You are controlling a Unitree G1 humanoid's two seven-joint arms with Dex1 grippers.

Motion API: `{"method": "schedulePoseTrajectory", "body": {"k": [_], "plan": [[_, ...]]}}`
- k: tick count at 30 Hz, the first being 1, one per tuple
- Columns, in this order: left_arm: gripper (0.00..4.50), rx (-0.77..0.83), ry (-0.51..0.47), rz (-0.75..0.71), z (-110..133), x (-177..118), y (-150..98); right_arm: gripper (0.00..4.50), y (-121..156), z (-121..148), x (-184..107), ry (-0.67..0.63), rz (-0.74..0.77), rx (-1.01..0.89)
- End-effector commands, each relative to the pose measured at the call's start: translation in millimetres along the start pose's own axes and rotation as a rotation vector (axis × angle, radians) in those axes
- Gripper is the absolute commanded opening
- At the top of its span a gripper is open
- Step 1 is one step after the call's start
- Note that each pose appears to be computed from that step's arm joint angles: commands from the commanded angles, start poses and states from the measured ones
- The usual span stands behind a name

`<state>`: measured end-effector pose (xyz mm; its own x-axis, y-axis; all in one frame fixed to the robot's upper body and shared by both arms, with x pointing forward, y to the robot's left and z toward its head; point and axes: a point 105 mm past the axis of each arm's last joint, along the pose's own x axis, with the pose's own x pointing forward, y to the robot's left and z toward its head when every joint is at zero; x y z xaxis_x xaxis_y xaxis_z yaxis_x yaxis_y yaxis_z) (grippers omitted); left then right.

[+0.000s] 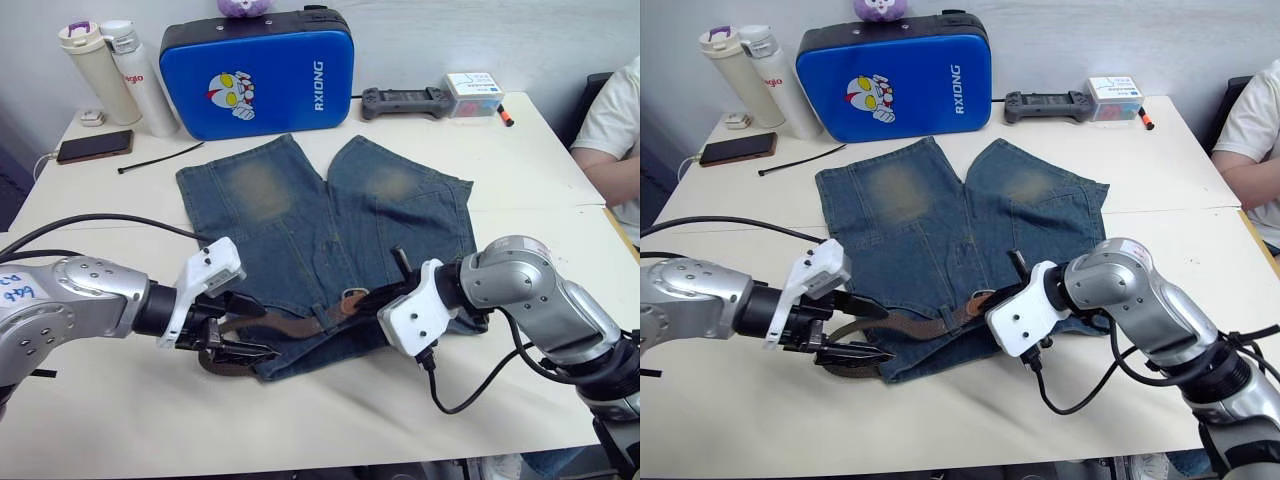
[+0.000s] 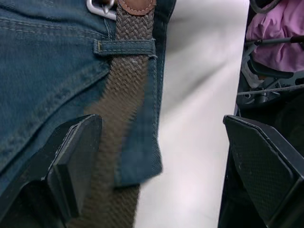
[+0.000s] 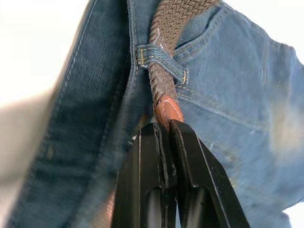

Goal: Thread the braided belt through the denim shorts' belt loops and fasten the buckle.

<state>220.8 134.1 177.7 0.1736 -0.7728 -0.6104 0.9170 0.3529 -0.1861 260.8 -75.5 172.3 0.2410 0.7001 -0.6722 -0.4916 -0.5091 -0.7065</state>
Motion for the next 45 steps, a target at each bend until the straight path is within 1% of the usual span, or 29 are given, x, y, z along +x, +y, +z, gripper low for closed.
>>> {"method": "schedulePoseTrajectory", "body": {"k": [1, 4, 8, 11, 14, 16, 21, 25, 27, 29, 30, 33, 35, 37, 39, 42, 45], "plan": [[4.50, 0.041, -0.006, -0.006, 5, 1, 2, 0.04, -17, -9, -11, 0.067, 0.012, -0.150], [4.50, 0.047, 0.002, -0.001, 3, 3, 5, 0.04, -32, -24, -24, 0.120, -0.004, -0.181], [4.50, 0.053, 0.000, -0.005, 2, 5, 6, 0.04, -54, -48, -49, 0.207, -0.036, -0.184], [4.50, 0.055, 0.002, -0.008, 1, 5, 6, 0.04, -56, -63, -66, 0.258, -0.027, -0.186], [4.50, 0.059, 0.009, -0.006, 0, 5, 8, 0.04, -47, -76, -85, 0.294, 0.027, -0.139], [4.50, 0.062, 0.010, -0.008, 1, 6, 10, 0.04, -46, -80, -98, 0.301, 0.027, -0.086], [4.50, 0.079, 0.011, -0.029, 3, 10, 10, 0.04, -50, -81, -113, 0.301, 0.013, -0.024], [4.50, 0.098, 0.018, -0.037, 6, 12, 13, 0.04, -50, -85, -127, 0.345, 0.011, -0.013], [4.50, 0.113, 0.019, -0.037, 7, 13, 15, 0.04, -54, -88, -133, 0.379, -0.006, -0.046], [4.50, 0.134, -0.030, 0.003, 19, 17, 24, 0.04, -53, -86, -132, 0.361, -0.017, -0.022], [4.50, 0.136, -0.083, 0.052, 31, 21, 35, 0.04, -52, -83, -128, 0.336, -0.019, -0.005], [4.50, 0.165, -0.196, 0.150, 59, 30, 54, 0.04, -52, -76, -122, 0.284, -0.029, 0.045], [4.50, 0.259, -0.243, 0.200, 78, 39, 58, 0.04, -55, -76, -121, 0.271, -0.057, 0.131], [4.50, 0.340, -0.327, 0.208, 104, 51, 51, 0.04, -60, -77, -120, 0.258, -0.095, 0.249], [4.50, 0.416, -0.361, 0.200, 117, 62, 42, 0.04, -63, -76, -118, 0.235, -0.122, 0.323], [4.50, 0.475, -0.361, 0.177, 122, 78, 31, 0.04, -63, -72, -116, 0.206, -0.138, 0.422], [4.50, 0.486, -0.366, 0.185, 126, 94, 30, 0.04, -65, -66, -115, 0.169, -0.151, 0.496]]}}
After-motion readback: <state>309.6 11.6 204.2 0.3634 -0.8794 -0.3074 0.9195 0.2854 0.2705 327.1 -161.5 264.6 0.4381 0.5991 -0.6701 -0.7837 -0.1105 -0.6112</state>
